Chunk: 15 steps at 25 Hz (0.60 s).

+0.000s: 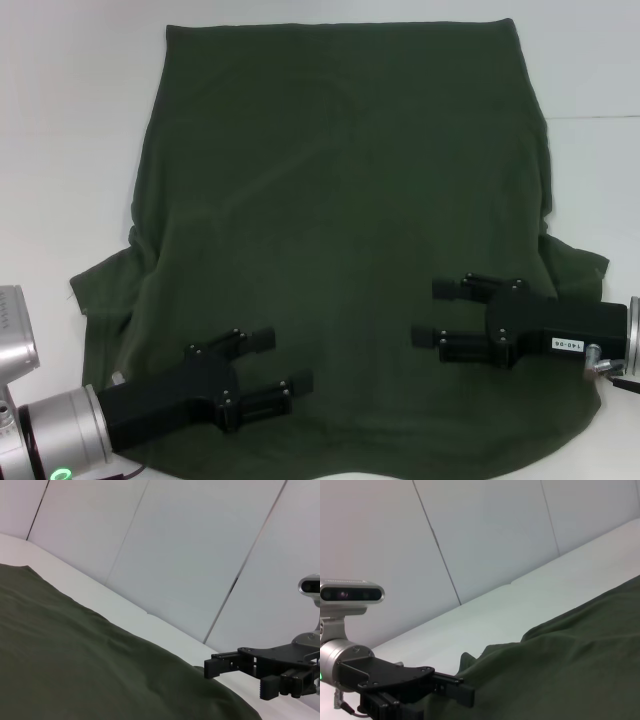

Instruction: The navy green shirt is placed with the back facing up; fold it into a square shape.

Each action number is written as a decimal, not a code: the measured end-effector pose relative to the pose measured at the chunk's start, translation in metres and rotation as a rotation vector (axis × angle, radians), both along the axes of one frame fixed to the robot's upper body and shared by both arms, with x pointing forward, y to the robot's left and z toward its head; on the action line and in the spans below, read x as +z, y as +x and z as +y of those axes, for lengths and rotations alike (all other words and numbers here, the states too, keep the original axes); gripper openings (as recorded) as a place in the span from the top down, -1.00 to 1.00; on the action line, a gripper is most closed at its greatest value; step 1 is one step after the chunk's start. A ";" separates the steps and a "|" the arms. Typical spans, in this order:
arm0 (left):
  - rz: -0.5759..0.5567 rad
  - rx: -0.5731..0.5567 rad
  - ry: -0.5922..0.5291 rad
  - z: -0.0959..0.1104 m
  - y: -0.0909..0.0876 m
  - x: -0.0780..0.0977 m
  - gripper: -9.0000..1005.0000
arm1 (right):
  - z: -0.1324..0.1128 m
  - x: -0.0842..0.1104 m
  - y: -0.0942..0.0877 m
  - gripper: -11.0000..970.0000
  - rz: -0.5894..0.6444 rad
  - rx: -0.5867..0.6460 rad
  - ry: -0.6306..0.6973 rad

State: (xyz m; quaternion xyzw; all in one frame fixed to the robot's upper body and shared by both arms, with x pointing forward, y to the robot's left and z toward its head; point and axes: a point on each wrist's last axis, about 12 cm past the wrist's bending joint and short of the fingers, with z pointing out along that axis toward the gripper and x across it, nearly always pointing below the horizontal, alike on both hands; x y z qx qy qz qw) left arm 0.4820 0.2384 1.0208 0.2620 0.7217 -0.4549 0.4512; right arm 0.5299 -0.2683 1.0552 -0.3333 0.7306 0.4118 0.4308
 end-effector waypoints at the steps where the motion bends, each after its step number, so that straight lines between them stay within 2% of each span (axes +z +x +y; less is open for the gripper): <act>1: 0.001 0.000 0.000 0.000 0.000 0.000 -0.74 | 0.000 0.000 0.000 -0.82 0.000 -0.001 0.001; 15: 0.010 0.014 -0.008 0.000 0.001 0.000 -0.74 | 0.002 0.000 0.000 -0.83 0.000 0.000 0.006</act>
